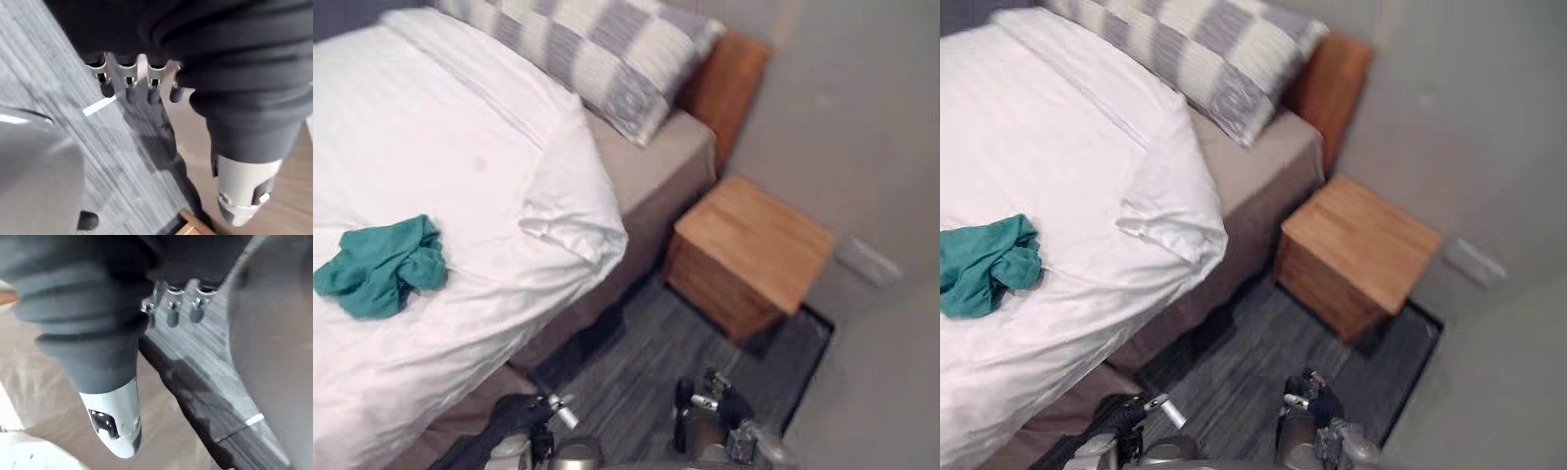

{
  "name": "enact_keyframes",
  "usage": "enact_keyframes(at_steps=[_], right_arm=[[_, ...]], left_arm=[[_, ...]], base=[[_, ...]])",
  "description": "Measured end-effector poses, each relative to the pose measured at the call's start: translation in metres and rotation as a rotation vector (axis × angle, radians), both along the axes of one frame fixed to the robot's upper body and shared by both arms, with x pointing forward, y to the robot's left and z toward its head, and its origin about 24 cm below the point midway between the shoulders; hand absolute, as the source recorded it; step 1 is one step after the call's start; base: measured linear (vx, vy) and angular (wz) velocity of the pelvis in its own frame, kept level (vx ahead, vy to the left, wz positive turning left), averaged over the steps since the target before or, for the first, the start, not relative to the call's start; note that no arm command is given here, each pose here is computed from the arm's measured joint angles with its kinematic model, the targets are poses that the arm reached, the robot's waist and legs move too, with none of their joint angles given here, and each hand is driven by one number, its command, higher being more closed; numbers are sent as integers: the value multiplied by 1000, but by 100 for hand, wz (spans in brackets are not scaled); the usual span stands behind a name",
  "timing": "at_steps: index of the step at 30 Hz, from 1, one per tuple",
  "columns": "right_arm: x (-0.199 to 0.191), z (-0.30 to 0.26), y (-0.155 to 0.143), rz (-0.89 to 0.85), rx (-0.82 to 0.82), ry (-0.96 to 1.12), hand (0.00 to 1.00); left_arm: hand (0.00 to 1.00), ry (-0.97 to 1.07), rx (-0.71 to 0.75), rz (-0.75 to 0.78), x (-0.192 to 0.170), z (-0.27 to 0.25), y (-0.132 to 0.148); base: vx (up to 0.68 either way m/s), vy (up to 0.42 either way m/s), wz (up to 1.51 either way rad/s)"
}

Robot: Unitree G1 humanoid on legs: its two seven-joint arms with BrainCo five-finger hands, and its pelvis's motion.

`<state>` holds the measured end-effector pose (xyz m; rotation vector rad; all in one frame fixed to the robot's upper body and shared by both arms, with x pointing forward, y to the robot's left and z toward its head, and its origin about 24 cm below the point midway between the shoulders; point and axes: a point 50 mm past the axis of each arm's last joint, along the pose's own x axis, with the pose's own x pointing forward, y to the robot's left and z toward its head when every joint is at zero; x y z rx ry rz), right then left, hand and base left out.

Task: Tidy the bed and pick cloth on bed and put in laundry

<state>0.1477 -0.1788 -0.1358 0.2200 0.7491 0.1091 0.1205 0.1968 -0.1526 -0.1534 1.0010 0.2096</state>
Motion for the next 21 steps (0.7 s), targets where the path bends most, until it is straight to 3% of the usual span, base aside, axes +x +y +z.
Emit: enact_keyframes(at_steps=[7,14,21], right_arm=[[-9,-7,-11,-31,-60,104,0],[-28,-16,-13,-162,-20,187,0],[-34,-20,6,-247,52,200,0]], left_arm=[[0,-40,-16,-36,6,0,-18],[0,15,36,-44,1,-2,-3],[0,49,46,-84,-1,-3,3]], base=[[198,-218,103],[145,29,73],[173,-127,122]])
